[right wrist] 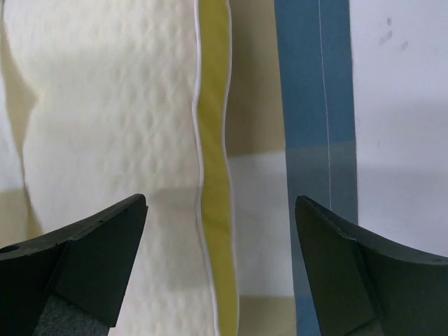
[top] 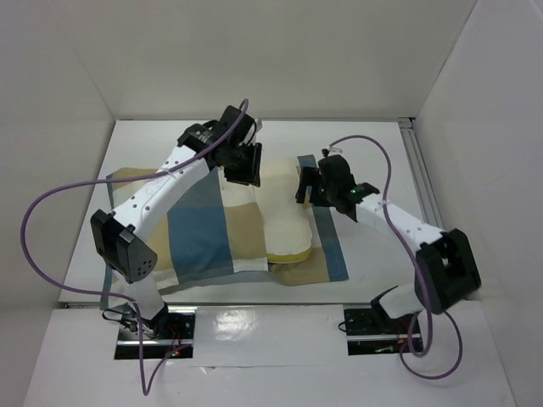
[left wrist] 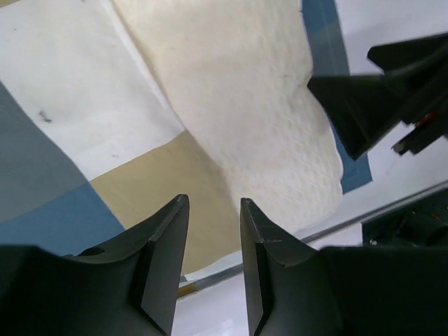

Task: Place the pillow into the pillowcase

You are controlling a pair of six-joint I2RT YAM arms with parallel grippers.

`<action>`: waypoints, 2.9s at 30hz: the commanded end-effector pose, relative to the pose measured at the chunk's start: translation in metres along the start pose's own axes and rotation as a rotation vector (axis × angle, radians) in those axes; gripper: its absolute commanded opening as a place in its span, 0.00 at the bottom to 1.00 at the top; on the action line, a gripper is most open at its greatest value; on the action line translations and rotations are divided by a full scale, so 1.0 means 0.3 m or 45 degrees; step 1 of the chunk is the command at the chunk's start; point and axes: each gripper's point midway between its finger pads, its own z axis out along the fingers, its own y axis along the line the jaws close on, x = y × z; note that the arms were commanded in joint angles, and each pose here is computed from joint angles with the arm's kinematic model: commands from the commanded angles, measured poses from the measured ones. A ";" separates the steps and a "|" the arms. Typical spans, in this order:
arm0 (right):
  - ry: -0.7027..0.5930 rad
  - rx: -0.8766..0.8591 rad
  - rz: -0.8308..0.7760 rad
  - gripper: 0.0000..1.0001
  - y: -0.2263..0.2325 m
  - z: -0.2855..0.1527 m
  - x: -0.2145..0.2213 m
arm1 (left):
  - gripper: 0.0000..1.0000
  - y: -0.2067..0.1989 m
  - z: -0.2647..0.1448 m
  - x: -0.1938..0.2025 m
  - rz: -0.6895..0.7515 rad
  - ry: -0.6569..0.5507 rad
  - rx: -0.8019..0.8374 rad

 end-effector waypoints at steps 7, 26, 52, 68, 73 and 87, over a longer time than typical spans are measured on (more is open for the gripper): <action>0.055 -0.227 -0.041 1.00 0.144 0.205 -0.168 | 0.49 0.281 0.067 0.124 -0.268 0.057 -0.479; 0.309 -0.539 -0.029 0.00 0.374 0.003 0.295 | 0.44 0.337 0.489 0.008 -0.309 0.238 -0.199; -0.067 0.148 0.250 0.93 -0.165 -0.225 0.109 | 0.82 -0.187 0.209 0.194 0.076 0.063 -0.167; 0.125 -0.018 0.148 0.99 -0.174 -0.133 0.140 | 0.00 0.015 0.415 0.284 0.067 0.225 -0.491; 0.249 -0.141 -0.066 0.99 -0.055 -0.030 0.163 | 0.00 0.005 0.210 0.145 0.046 0.114 -0.250; 0.146 -0.524 -0.363 0.99 0.233 0.253 0.002 | 0.00 0.010 0.050 0.058 0.005 0.043 -0.025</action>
